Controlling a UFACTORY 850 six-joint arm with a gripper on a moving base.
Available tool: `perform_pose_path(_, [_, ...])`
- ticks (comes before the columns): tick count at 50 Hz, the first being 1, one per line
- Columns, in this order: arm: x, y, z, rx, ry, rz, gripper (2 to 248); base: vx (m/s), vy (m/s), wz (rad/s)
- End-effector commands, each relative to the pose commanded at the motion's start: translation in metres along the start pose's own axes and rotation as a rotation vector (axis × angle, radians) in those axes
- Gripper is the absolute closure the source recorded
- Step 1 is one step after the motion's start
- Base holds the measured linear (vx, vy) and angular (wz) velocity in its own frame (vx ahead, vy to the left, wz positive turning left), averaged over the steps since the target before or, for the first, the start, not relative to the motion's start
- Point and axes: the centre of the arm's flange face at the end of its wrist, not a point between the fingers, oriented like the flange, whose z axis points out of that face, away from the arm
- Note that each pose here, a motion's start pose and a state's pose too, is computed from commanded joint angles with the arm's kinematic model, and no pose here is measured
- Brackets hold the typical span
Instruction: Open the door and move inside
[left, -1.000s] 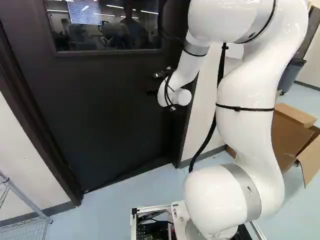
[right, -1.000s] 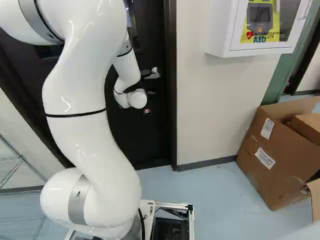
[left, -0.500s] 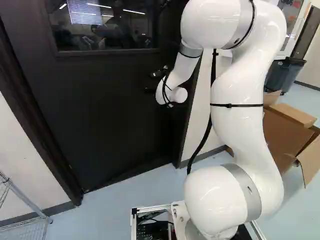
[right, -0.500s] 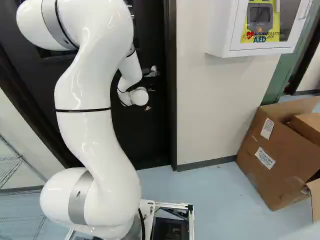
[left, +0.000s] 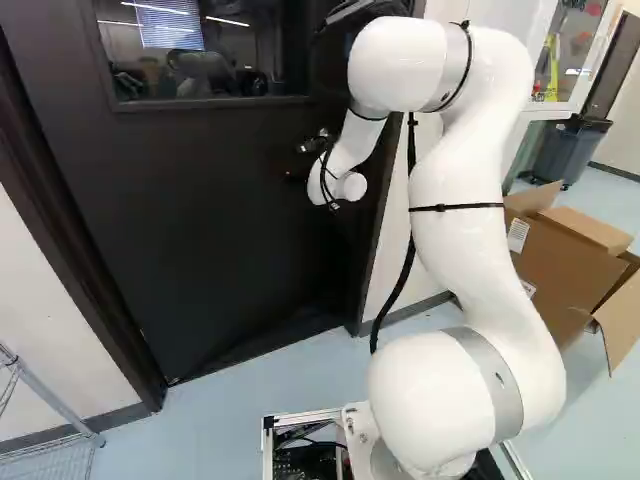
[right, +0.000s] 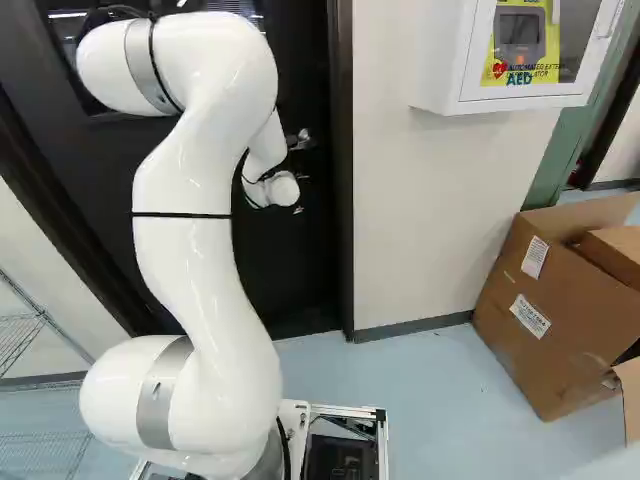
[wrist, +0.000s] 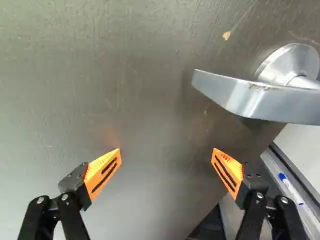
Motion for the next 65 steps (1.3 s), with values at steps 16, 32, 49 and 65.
perform_pose_path(16, [0.000, 0.003, 0.033, 0.023, 0.027, -0.027, 3, 0.000, 0.000, 0.000])
perform_pose_path(32, [-0.001, 0.005, 0.066, 0.049, 0.056, -0.059, 3, 0.000, 0.000, 0.000])
perform_pose_path(49, [-0.003, 0.007, 0.100, 0.068, 0.089, -0.088, 3, 0.000, 0.000, 0.000])
perform_pose_path(65, [-0.003, 0.006, 0.110, 0.072, 0.100, -0.093, 3, 0.000, 0.000, 0.000])
